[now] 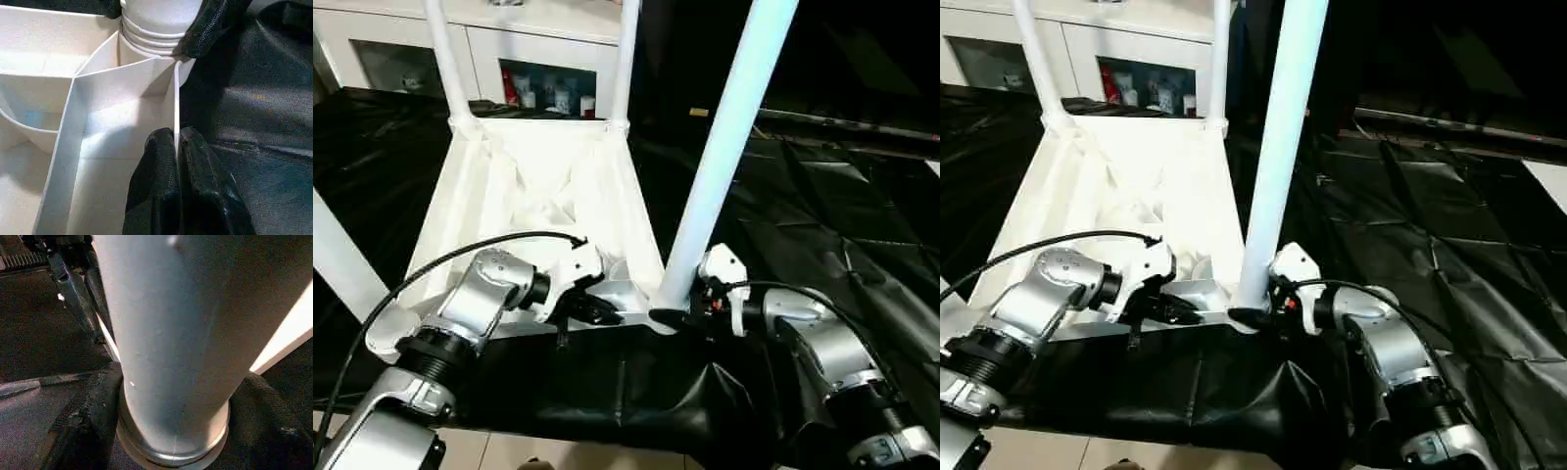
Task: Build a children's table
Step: Rotate leg to tighten
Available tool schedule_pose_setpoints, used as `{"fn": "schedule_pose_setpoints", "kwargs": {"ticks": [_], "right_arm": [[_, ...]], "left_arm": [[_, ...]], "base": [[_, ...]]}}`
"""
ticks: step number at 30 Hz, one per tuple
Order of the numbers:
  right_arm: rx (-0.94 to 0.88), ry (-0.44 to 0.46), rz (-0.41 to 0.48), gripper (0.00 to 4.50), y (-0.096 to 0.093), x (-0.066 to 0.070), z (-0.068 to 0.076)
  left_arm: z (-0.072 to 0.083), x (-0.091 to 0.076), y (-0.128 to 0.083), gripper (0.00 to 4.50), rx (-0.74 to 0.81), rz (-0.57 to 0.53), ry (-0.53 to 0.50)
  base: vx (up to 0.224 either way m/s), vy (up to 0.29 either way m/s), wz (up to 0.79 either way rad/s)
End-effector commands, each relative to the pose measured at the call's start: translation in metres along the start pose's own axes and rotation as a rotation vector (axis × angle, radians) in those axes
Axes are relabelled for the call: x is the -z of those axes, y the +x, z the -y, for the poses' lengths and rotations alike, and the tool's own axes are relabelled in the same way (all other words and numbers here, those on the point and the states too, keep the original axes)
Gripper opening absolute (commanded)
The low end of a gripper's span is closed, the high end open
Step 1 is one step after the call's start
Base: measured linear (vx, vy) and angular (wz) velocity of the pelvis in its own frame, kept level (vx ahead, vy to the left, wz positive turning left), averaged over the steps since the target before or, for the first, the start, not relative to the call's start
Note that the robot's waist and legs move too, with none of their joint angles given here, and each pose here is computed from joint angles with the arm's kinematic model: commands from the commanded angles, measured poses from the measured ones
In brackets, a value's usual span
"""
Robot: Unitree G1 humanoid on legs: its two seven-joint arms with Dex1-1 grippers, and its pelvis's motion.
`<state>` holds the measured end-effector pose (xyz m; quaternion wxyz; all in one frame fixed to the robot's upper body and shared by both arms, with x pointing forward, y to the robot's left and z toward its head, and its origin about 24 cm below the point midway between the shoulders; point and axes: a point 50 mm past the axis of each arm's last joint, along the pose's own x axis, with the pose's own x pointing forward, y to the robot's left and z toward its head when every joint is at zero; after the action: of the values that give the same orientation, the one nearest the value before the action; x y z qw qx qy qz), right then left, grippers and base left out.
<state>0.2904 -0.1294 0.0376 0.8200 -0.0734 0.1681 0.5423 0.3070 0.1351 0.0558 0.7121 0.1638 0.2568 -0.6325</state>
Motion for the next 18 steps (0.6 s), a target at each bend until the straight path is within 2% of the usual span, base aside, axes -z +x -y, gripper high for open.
{"fn": "schedule_pose_setpoints", "kwargs": {"ticks": [1,11,13,14,17,18], "right_arm": [[-0.042,0.016,-0.031,2.74,0.008,0.006,-0.006],[-0.042,0.034,-0.011,2.67,0.011,0.005,-0.007],[0.053,0.045,-0.005,2.67,0.014,0.008,-0.002],[0.179,0.077,-0.001,2.67,0.02,0.011,0.005],[0.247,0.104,-0.002,2.67,0.024,0.013,0.008],[0.325,0.152,0.012,2.67,0.029,0.013,0.012]], "left_arm": [[0.001,-0.016,0.004,0.0,0.026,0.103,0.028],[0.001,-0.016,0.004,0.0,0.025,0.102,0.027],[-0.003,-0.016,0.007,0.0,-0.035,0.092,0.018],[-0.01,-0.015,0.012,0.0,-0.119,0.07,-0.002],[-0.013,-0.015,0.015,0.0,-0.158,0.056,-0.014],[-0.018,-0.016,0.02,0.0,-0.215,0.055,-0.037]], "base": [[0.0,0.0,0.0],[0.0,0.0,0.0],[0.0,0.0,0.0],[0.0,0.0,0.0],[0.0,0.0,0.0],[0.0,0.0,0.0]]}}
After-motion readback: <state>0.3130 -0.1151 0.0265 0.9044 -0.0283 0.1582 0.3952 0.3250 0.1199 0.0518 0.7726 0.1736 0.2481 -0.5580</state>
